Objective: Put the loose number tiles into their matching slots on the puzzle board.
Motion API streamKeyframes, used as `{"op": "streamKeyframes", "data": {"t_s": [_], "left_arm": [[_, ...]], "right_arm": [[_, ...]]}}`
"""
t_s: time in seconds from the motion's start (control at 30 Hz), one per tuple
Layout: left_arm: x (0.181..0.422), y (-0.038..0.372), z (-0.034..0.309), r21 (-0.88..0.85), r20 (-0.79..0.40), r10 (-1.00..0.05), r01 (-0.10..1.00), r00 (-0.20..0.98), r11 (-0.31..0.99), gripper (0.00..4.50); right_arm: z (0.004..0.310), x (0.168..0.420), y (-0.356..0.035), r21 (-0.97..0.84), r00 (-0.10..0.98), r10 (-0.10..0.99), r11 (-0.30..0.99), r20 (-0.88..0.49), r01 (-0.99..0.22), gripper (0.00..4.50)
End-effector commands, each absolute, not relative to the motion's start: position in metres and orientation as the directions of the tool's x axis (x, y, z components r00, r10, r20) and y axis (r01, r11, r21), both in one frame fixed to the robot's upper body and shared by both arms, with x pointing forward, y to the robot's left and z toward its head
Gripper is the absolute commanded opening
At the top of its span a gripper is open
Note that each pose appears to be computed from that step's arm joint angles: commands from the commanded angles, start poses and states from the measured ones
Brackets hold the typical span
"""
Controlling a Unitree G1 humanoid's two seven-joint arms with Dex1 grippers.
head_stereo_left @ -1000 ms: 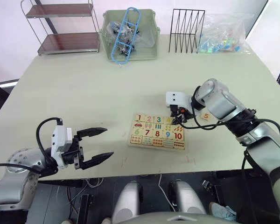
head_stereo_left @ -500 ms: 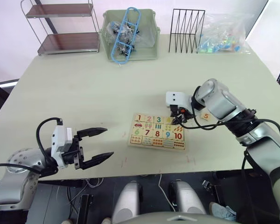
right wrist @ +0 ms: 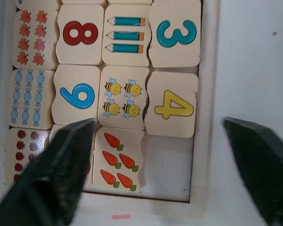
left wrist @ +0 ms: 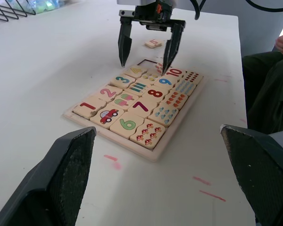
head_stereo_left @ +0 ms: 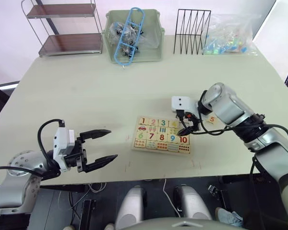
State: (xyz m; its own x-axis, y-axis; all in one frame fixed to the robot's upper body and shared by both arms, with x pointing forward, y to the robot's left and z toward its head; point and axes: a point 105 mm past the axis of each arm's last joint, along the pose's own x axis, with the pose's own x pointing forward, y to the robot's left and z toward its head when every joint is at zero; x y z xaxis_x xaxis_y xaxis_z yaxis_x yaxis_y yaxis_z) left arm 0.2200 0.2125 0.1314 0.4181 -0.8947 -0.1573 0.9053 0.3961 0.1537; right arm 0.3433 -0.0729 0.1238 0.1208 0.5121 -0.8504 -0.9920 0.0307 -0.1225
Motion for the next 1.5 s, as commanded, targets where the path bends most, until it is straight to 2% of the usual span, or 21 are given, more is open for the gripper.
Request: {"op": "streamKeyframes", "data": {"t_s": [0.03, 0.2, 0.4, 0.63, 0.7, 0.77, 0.8, 0.83, 0.93, 0.97, 1.13, 1.5], "left_arm": [[0.219, 0.209, 0.136, 0.166, -0.141, -0.905, 0.911, 0.402, 0.379, 4.50], [0.219, 0.209, 0.136, 0.167, -0.140, -0.904, 0.910, 0.403, 0.380, 4.50], [0.220, 0.208, 0.135, 0.167, -0.136, -0.903, 0.907, 0.409, 0.386, 4.50], [0.221, 0.207, 0.134, 0.169, -0.136, -0.903, 0.907, 0.409, 0.385, 4.50], [0.222, 0.207, 0.135, 0.169, -0.137, -0.904, 0.909, 0.405, 0.382, 4.50], [0.223, 0.207, 0.135, 0.170, -0.138, -0.904, 0.909, 0.404, 0.380, 4.50], [0.223, 0.207, 0.135, 0.171, -0.139, -0.904, 0.909, 0.404, 0.380, 4.50], [0.223, 0.207, 0.135, 0.172, -0.139, -0.904, 0.909, 0.404, 0.379, 4.50], [0.224, 0.206, 0.135, 0.176, -0.138, -0.904, 0.909, 0.404, 0.379, 4.50], [0.224, 0.206, 0.135, 0.177, -0.138, -0.904, 0.908, 0.404, 0.379, 4.50], [0.224, 0.207, 0.135, 0.178, -0.139, -0.904, 0.908, 0.404, 0.378, 4.50], [0.224, 0.207, 0.135, 0.180, -0.141, -0.903, 0.908, 0.405, 0.379, 4.50]], "right_arm": [[0.135, 0.345, -0.074, -0.154, 0.142, 0.529, 0.023, -0.837, -0.988, 4.43], [0.143, 0.345, -0.077, -0.155, 0.145, 0.553, 0.029, -0.820, -0.987, 4.43], [0.158, 0.342, -0.082, -0.165, 0.164, 0.642, 0.060, -0.749, -0.985, 4.43], [0.170, 0.342, -0.082, -0.196, 0.222, 0.788, 0.131, -0.574, -0.972, 4.43], [0.174, 0.342, -0.079, -0.208, 0.232, 0.837, 0.144, -0.496, -0.967, 3.79], [0.174, 0.341, -0.077, -0.217, 0.245, 0.862, 0.162, -0.443, -0.963, 2.86], [0.174, 0.341, -0.076, -0.222, 0.250, 0.872, 0.168, -0.421, -0.960, 2.25], [0.172, 0.340, -0.076, -0.225, 0.253, 0.880, 0.173, -0.403, -0.959, 2.07], [0.170, 0.339, -0.074, -0.232, 0.268, 0.900, 0.195, -0.344, -0.953, 0.49], [0.168, 0.339, -0.073, -0.235, 0.273, 0.906, 0.202, -0.323, -0.951, 0.16], [0.151, 0.338, -0.073, -0.244, 0.289, 0.909, 0.220, -0.300, -0.944, 0.07], [0.121, 0.337, -0.077, -0.219, 0.296, 0.893, 0.231, -0.339, -0.948, 0.07]]}}
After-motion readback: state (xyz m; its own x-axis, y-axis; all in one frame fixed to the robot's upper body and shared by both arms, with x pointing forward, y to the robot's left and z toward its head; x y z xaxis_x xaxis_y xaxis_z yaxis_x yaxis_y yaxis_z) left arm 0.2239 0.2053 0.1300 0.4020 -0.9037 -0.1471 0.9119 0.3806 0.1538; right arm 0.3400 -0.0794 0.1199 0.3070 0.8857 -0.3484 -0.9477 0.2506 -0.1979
